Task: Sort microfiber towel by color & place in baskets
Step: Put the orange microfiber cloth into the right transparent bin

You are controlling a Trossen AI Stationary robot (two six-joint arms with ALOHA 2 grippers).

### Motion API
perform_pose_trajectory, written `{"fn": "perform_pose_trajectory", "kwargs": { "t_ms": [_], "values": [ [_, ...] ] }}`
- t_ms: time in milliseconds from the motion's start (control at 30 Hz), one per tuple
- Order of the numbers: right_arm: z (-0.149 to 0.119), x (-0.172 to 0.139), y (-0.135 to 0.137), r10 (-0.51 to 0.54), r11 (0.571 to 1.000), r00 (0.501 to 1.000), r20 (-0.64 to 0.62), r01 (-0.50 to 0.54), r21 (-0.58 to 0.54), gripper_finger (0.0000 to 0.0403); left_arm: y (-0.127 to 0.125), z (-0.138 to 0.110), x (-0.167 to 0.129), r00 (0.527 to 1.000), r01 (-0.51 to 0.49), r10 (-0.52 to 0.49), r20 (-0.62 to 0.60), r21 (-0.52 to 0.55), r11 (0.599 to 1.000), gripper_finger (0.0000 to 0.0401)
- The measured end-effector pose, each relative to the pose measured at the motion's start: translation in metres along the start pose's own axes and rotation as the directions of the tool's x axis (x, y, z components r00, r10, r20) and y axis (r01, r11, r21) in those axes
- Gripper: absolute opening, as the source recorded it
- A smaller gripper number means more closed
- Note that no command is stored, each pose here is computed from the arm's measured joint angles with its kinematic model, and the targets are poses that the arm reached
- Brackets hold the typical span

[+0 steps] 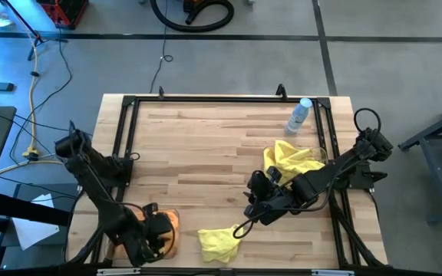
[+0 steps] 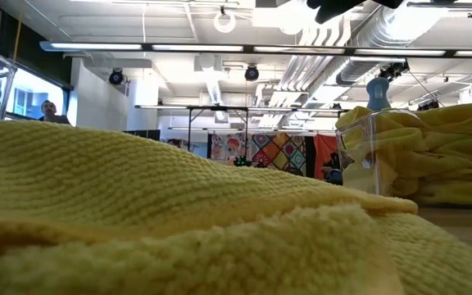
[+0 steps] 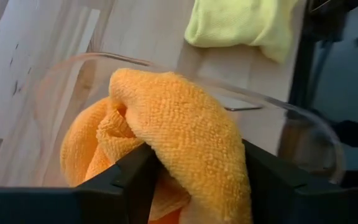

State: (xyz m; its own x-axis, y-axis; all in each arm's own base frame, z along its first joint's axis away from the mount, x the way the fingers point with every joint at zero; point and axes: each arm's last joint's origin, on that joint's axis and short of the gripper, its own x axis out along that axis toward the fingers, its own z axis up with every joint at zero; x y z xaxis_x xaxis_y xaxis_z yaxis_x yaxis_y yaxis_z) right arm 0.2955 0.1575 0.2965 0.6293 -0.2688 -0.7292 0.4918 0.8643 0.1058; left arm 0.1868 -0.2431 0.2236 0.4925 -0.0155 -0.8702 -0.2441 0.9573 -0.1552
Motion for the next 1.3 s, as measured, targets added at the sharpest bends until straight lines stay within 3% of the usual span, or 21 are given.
{"fn": "perform_pose_trajectory", "kwargs": {
  "t_ms": [367,700,1100,1300],
  "values": [
    [0.0,0.0,0.0,0.0,1.0,1.0,0.0,0.0,0.002,0.0114,0.019,0.008,-0.037,0.999,0.046,-0.046,-0.019,-0.012,0.999,0.0191],
    [0.001,0.0,0.001,0.013,0.999,1.0,0.011,-0.014,0.04,0.0114,0.019,0.005,-0.031,0.999,0.026,-0.023,-0.038,0.063,0.998,0.0191],
    [0.001,0.0,0.001,0.008,0.998,1.0,0.018,-0.009,0.068,0.0114,0.02,-0.013,-0.05,0.993,0.046,-0.054,-0.104,-0.081,0.996,0.019],
    [0.002,0.0,0.001,0.004,0.996,1.0,0.023,-0.006,0.085,0.0114,0.014,-0.031,-0.041,0.99,-0.023,0.009,-0.14,-0.102,0.995,0.019]
  ]
}}
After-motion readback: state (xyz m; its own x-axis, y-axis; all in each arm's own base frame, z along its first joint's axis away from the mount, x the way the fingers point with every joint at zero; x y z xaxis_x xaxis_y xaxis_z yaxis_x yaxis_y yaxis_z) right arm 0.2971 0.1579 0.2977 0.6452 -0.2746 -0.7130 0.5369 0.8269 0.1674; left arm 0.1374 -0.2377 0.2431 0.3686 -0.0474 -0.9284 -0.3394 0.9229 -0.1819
